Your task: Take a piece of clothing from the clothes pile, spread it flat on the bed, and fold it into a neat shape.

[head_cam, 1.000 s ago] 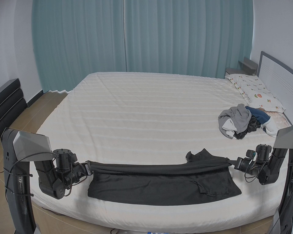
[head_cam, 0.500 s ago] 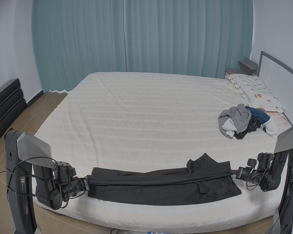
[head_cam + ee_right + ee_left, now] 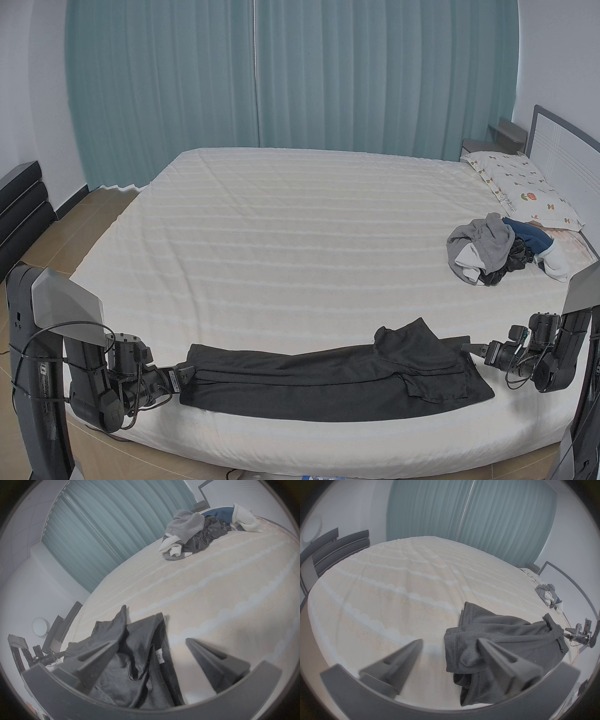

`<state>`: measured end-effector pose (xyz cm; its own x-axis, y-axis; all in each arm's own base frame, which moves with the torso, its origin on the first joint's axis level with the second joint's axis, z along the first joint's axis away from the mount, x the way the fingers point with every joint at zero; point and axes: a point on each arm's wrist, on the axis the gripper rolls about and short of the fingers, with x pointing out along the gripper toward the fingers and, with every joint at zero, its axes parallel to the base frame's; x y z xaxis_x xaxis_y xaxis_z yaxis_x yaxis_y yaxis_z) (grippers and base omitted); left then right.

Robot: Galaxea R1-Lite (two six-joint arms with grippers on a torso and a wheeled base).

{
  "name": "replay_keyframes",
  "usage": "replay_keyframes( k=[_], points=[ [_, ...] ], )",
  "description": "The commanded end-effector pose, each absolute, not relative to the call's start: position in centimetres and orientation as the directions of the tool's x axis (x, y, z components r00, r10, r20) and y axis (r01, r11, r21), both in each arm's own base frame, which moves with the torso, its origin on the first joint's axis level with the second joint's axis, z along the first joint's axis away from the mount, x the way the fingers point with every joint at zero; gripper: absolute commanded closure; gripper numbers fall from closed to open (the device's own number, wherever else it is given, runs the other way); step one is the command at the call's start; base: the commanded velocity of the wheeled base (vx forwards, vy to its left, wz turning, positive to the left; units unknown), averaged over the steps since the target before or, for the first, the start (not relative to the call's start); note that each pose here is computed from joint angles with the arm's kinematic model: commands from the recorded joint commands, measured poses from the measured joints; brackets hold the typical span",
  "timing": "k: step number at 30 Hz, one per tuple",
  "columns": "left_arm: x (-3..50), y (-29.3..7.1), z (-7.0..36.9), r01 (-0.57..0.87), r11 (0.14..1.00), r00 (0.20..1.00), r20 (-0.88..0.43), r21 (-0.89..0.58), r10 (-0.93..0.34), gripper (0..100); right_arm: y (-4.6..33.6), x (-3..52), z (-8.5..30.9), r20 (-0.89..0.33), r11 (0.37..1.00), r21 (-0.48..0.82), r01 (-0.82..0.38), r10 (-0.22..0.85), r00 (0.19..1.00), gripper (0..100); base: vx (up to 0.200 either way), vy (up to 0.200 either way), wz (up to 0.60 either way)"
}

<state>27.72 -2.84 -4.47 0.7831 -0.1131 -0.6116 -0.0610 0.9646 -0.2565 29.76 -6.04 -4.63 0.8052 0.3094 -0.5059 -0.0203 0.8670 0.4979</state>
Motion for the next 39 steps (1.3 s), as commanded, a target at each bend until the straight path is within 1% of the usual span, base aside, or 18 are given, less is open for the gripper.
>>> replay_keyframes(
  k=[1,3,7,11,13,17,19,22,26,32,35,39],
  points=[
    [27.7,-2.7,-2.9,-0.083,0.948,0.812,-0.573,-0.306,-0.114,0,-6.5,30.2,-2.9,-0.457,0.851,0.526,-0.010,0.293,0.840,0,0.000,0.000,0.00],
    [27.9,-2.8,-1.3,-0.096,0.924,0.845,-0.520,-0.370,-0.121,0,-6.6,30.9,-1.5,-0.416,0.822,0.569,-0.002,0.289,0.862,0,0.000,0.000,0.00],
    [28.9,-2.8,0.7,-0.087,0.898,0.890,-0.438,-0.431,-0.124,0,-6.3,31.9,0.1,-0.369,0.784,0.621,0.000,0.293,0.882,0,0.000,0.000,0.00],
    [31.3,-3.1,1.9,-0.060,0.884,0.924,-0.361,-0.464,-0.127,0,-5.5,33.6,0.8,-0.375,0.748,0.663,0.017,0.312,0.873,0,0.000,0.000,0.00],
    [32.3,-3.3,2.0,-0.060,0.875,0.926,-0.354,-0.480,-0.131,0,-5.4,34.4,0.9,-0.385,0.732,0.680,0.033,0.318,0.866,0,0.000,0.000,0.00],
    [35.9,-4.5,1.0,-0.145,0.822,0.881,-0.449,-0.551,-0.146,0,-5.0,36.1,0.1,-0.432,0.641,0.756,0.131,0.338,0.836,0,0.000,0.000,0.00],
    [37.3,-4.7,0.4,-0.210,0.787,0.851,-0.504,-0.580,-0.145,0,-5.0,36.4,-1.1,-0.450,0.626,0.763,0.158,0.340,0.826,0,0.000,0.000,0.00],
    [38.7,-5.2,-0.6,-0.294,0.751,0.800,-0.582,-0.592,-0.145,0,-5.1,36.6,-1.9,-0.462,0.626,0.761,0.170,0.338,0.820,0,0.000,0.000,0.00],
    [38.3,-5.6,-1.7,-0.335,0.754,0.752,-0.642,-0.566,-0.148,0,-5.3,36.6,-2.3,-0.471,0.622,0.762,0.179,0.343,0.813,0,0.000,0.000,0.00],
    [37.4,-5.4,-2.3,-0.351,0.756,0.732,-0.665,-0.552,-0.146,0,-5.3,36.4,-2.8,-0.480,0.619,0.762,0.189,0.344,0.807,0,0.000,0.000,0.00],
    [36.9,-5.6,-2.7,-0.342,0.757,0.713,-0.679,-0.556,-0.177,0,-5.2,36.3,-2.9,-0.484,0.621,0.760,0.192,0.344,0.804,0,0.000,0.000,0.00],
    [36.5,-5.8,-2.8,-0.342,0.759,0.702,-0.687,-0.555,-0.186,0,-5.2,36.3,-2.9,-0.485,0.624,0.758,0.191,0.343,0.805,0,0.000,0.000,0.00]
  ],
)
